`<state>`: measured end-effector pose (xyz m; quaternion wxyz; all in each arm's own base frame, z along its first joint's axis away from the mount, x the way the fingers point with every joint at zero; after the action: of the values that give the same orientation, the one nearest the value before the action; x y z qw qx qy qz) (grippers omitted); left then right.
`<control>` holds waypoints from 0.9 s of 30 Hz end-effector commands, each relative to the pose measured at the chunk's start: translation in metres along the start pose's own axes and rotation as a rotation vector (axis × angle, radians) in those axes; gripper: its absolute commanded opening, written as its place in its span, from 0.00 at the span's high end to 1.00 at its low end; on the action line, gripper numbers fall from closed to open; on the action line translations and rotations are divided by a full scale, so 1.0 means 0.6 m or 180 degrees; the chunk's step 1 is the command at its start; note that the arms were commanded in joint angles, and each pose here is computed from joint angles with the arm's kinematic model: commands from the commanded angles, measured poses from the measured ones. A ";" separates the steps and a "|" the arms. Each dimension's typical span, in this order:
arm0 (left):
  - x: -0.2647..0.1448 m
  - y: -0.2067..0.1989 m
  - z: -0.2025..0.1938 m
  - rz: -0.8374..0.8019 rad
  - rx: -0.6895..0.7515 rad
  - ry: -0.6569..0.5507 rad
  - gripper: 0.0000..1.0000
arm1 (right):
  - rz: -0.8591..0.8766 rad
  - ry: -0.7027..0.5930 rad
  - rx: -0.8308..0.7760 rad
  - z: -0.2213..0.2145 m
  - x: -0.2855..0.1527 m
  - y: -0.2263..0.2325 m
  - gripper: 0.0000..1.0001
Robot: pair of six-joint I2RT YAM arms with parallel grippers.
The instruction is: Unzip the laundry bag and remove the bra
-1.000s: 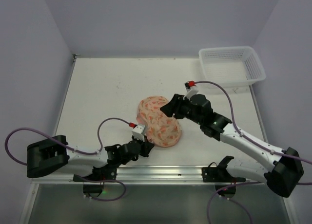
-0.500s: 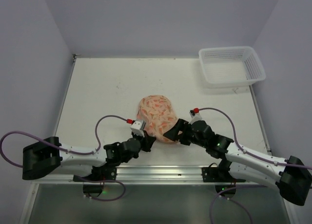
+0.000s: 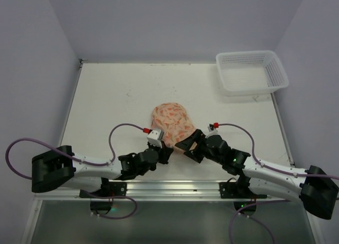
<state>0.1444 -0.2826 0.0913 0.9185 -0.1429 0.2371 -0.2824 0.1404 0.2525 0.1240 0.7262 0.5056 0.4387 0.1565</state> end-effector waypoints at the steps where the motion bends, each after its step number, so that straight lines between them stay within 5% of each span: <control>1: 0.006 -0.030 0.035 -0.0117 -0.0088 -0.0213 1.00 | 0.0090 -0.0250 0.0312 0.018 0.007 0.012 0.20; 21: 0.014 -0.038 0.041 -0.0111 -0.0075 -0.0248 1.00 | -0.0003 -0.0298 0.0465 0.003 0.034 -0.005 0.26; 24: 0.012 -0.041 0.040 -0.0172 -0.0086 -0.0239 1.00 | -0.0048 -0.0427 0.0445 0.013 0.034 -0.010 0.38; 27: 0.008 -0.038 0.037 -0.0190 -0.0092 -0.0221 1.00 | -0.0075 -0.0647 0.0391 0.031 0.027 -0.005 0.64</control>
<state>0.1468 -0.2916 0.0927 0.9182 -0.1373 0.2355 -0.2875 0.1493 0.2616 0.1059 0.7137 0.5467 0.4269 0.0977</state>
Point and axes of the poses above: each gripper's point midway between its finger pads, its own x axis out along the fingers, its own y axis along the line the jaws close on, z = x × y, the point moved 3 cm from there along -x, back along the fingers, and after that the axes turned 4 degrees about x, right-handed, at the moved point
